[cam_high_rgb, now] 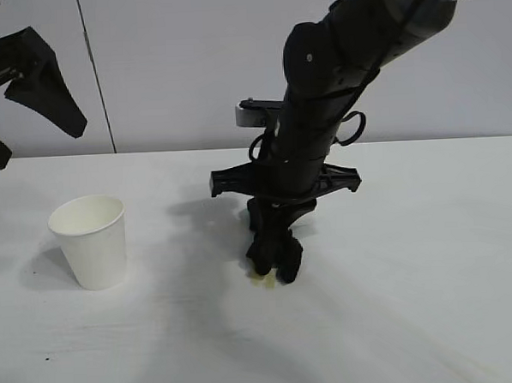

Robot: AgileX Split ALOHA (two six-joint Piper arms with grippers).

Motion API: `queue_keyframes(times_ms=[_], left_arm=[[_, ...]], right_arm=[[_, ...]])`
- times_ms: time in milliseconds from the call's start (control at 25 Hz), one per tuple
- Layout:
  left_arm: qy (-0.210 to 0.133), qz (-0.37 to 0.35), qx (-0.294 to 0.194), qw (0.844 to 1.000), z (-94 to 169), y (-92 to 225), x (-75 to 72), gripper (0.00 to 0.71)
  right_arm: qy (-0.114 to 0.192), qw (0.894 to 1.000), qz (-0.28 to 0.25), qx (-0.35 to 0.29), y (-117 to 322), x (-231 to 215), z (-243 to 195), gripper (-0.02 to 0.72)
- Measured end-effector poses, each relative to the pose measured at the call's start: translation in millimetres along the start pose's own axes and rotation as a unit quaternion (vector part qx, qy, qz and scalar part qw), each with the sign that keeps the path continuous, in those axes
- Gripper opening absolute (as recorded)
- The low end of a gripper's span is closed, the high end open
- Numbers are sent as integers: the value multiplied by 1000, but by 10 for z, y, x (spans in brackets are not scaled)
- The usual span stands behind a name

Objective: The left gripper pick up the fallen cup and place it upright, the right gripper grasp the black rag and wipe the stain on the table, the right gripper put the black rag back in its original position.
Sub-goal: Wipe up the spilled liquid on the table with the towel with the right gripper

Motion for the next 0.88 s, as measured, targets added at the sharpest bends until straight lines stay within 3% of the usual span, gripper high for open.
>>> queue_keyframes(times_ms=[280,600,880], left_arm=[[0,0,0,1000,0,0,0,693],[0,-1,-1,1000,4,-7,-1,693],[-1,-1,0,1000,4,-6,1,693]], right_arm=[[-3,999,36,31,306,243,70,115],[14,997,44,53,487,153,158,115],[38,999,-14,21,257,-282,143,115]])
Point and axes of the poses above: a point on each arm's last joint axis where the gripper is mounted, z pointing back along that axis away from the gripper, x along the wrist's bending axis when the last joint is at zero, y = z × x, the point moved 9 cm from there along -z, pointing out along that axis toward the gripper, and after that the axes turned 2 degrees about -z, right-handed, at the moved point
